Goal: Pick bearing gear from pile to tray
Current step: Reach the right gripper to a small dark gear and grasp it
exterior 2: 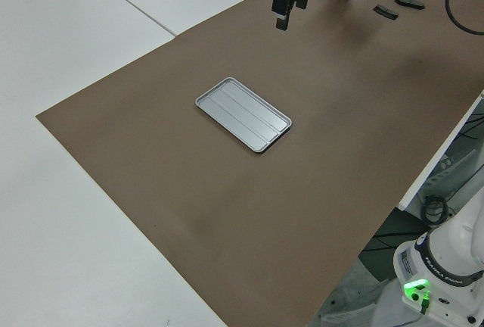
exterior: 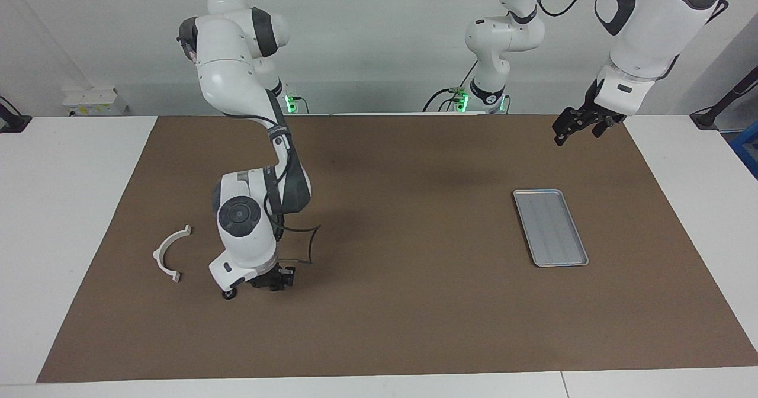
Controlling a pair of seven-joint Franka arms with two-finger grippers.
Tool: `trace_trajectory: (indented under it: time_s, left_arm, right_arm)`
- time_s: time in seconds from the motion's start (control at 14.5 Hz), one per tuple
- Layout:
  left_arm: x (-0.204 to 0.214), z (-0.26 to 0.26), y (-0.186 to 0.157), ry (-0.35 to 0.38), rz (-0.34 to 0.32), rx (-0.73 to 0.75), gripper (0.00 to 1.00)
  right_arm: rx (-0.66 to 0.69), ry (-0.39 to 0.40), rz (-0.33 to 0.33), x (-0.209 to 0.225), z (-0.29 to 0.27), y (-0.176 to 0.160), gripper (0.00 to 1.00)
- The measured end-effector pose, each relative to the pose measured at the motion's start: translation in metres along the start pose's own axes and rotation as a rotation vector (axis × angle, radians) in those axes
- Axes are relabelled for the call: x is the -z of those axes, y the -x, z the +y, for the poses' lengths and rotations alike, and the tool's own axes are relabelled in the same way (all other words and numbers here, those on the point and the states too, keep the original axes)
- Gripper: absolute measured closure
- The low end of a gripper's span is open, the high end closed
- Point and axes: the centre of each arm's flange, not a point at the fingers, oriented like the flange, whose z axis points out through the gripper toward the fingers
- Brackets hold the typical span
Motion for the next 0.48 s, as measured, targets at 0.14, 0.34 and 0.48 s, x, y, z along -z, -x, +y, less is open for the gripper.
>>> trace_trajectory:
  time_s: [0.14, 0.34, 0.48]
  left_arm:
    - [0.0, 0.0, 0.0, 0.0, 0.0, 0.0, 0.0]
    - [0.0, 0.0, 0.0, 0.0, 0.0, 0.0, 0.0]
    - [0.0, 0.0, 0.0, 0.0, 0.0, 0.0, 0.0]
  right_arm:
    - [-0.03, -0.003, 0.002, -0.0041, -0.0019, 0.001, 0.3]
    - [-0.048, -0.003, 0.0, -0.0055, -0.0032, 0.002, 0.3]
    - [-0.05, -0.003, 0.004, -0.0028, -0.002, 0.0013, 0.5]
